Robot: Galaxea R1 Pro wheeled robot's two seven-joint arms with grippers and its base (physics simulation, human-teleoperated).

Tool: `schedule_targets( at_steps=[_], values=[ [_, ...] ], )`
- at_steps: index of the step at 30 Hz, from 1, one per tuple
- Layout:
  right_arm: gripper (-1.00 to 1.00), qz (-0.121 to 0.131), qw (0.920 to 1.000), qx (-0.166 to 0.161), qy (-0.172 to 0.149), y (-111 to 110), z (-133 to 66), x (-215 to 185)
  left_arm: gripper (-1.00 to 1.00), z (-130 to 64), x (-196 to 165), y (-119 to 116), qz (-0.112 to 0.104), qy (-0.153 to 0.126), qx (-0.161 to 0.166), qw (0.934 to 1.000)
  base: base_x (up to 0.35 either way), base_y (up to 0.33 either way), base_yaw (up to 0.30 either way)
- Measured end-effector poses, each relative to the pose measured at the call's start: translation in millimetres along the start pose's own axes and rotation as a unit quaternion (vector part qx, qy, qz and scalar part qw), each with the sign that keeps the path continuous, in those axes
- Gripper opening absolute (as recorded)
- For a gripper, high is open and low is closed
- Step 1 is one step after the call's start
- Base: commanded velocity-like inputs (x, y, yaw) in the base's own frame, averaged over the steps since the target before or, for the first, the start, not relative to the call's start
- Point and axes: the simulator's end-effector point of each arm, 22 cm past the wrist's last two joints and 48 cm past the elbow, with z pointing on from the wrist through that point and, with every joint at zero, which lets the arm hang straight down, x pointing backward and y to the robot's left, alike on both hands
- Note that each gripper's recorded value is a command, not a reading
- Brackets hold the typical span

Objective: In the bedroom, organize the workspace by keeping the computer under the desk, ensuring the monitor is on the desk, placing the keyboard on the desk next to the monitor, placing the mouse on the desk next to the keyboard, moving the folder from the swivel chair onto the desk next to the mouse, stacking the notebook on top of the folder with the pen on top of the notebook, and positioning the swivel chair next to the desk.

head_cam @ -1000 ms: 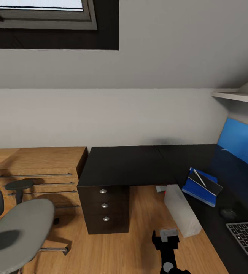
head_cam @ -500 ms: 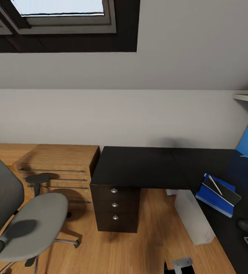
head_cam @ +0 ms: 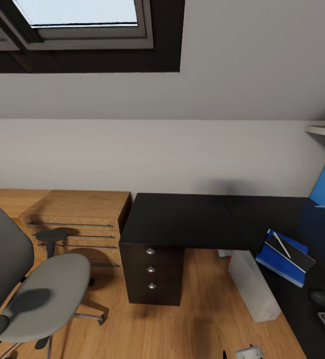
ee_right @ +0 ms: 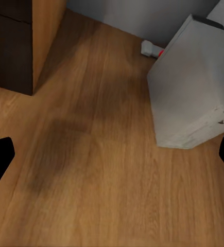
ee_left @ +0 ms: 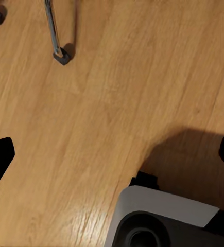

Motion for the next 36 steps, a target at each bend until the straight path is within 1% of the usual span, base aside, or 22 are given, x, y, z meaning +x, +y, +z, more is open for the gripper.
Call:
schedule_targets(
  at_steps=[4,5,15,17,18,19,20,26,32,34,36],
  values=[
    [1.00,0.003,1.0000,-0.001,-0.004,0,-3.8,-5,1.00,-4.5,-2,1,-0.001,-0.002,0.002,1.0000,-0.043,0.000,-0.011],
    [1.00,0.006,0.9999,-0.005,-0.008,6,-5.2,-9,1.00,-5.3,-3,2,-0.003,-0.003,0.001,1.0000,-0.205,0.000,-0.045],
    [1.00,0.014,0.9997,-0.008,-0.019,8,-14.5,-22,1.00,-15.5,-6,7,-0.006,-0.003,-0.001,1.0000,-0.299,0.000,0.001],
    [1.00,0.015,0.9997,-0.009,-0.019,8,-16.1,-24,1.00,-17.5,-5,11,-0.023,0.001,-0.008,0.9997,-0.335,0.000,0.203],
    [1.00,0.015,0.9997,-0.009,-0.019,8,-17.1,-24,1.00,-18.5,-5,12,-0.027,0.002,-0.010,0.9996,-0.336,0.000,0.244],
    [1.00,0.014,0.9997,-0.009,-0.019,8,-17.8,-25,1.00,-19.6,-3,15,-0.040,0.006,-0.015,0.9991,-0.326,0.000,0.257],
    [1.00,0.014,0.9997,-0.010,-0.020,8,-18.8,-26,1.00,-20.6,-3,16,-0.047,0.007,-0.017,0.9987,-0.296,0.000,0.261],
    [1.00,0.014,0.9996,-0.010,-0.021,7,-24.4,-30,1.00,-26.7,-3,20,-0.057,0.010,-0.022,0.9981,-0.142,0.000,0.271],
    [1.00,0.017,0.9995,-0.008,-0.027,5,-29.4,-36,1.00,-32.6,-4,23,-0.059,0.011,-0.023,0.9979,-0.019,0.000,0.278],
    [1.00,0.021,0.9991,-0.007,-0.036,4,-31.3,-41,1.00,-34.5,-4,23,-0.059,0.012,-0.023,0.9979,-0.004,0.000,0.279],
    [1.00,0.028,0.9980,-0.007,-0.056,2,-34.1,-50,1.00,-36.4,-4,24,-0.059,0.013,-0.023,0.9979,-0.002,0.000,0.279]
  ],
)
